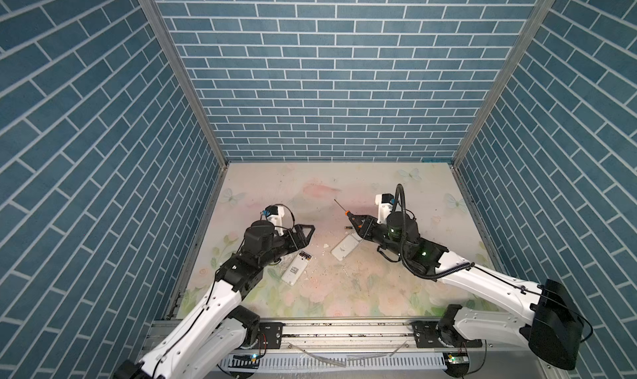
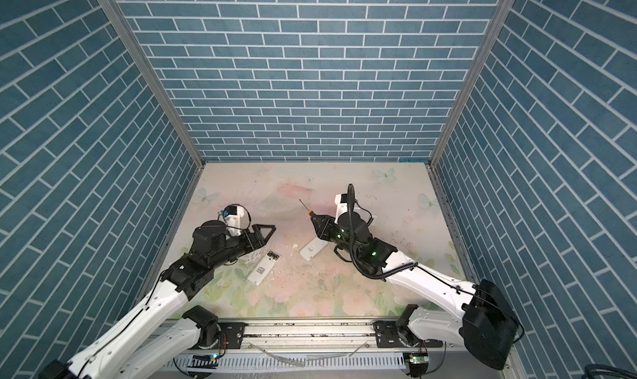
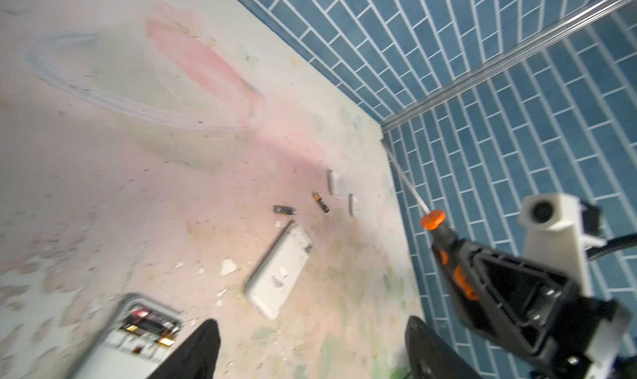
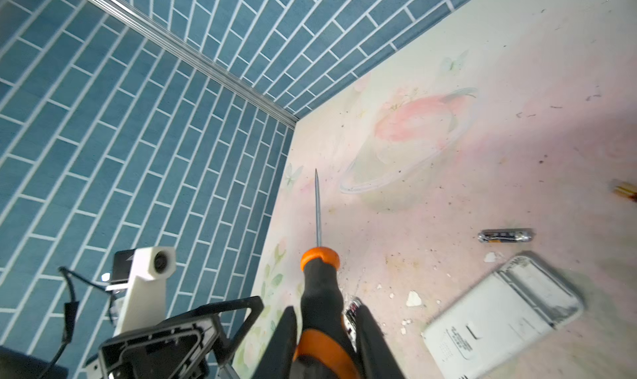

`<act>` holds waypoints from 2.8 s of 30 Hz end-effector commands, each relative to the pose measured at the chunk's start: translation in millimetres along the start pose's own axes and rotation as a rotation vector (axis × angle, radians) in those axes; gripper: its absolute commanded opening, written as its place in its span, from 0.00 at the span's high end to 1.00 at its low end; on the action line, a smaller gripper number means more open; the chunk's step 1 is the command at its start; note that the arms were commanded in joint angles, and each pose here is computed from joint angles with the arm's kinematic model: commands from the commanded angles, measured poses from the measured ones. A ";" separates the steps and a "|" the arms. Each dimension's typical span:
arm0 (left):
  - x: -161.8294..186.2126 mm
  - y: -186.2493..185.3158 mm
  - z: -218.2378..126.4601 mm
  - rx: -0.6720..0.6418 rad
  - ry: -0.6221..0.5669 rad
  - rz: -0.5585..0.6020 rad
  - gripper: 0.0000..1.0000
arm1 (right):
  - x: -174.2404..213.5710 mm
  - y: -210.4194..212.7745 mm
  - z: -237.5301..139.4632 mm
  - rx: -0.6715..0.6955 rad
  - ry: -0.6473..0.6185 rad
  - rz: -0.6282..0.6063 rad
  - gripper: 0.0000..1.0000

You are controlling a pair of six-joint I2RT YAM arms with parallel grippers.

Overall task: Unload the batteries from the remote control
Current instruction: 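Lower the left gripper onto the opened white remote and grasp its end, then bring the screwdriver tip with the right gripper over the battery compartment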

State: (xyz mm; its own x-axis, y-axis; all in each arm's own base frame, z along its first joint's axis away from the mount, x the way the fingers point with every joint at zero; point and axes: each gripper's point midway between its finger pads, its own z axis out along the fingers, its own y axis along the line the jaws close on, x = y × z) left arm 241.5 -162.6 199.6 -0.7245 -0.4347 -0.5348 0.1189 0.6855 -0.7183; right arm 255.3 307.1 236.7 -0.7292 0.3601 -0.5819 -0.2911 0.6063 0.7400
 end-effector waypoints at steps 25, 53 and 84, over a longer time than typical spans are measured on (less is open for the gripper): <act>91.7 128.1 -1.5 -0.648 0.388 0.339 0.02 | 26.7 -14.9 -11.3 0.142 0.242 -0.111 1.00; 143.2 146.6 27.9 -0.620 0.634 0.438 0.33 | 20.5 -18.7 -10.6 0.130 0.207 -0.074 1.00; 181.5 99.3 65.2 -0.435 0.734 0.603 0.69 | 48.8 -57.3 -24.7 0.273 0.301 -0.020 1.00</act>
State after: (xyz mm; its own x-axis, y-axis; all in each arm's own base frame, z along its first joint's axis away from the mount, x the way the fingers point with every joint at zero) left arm 189.1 -203.0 16.0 -0.8796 0.3490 -0.3234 0.3911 0.9174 -0.0738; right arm 228.9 283.5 190.5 -0.8619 0.1392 -0.4876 -0.2170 0.7679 0.6027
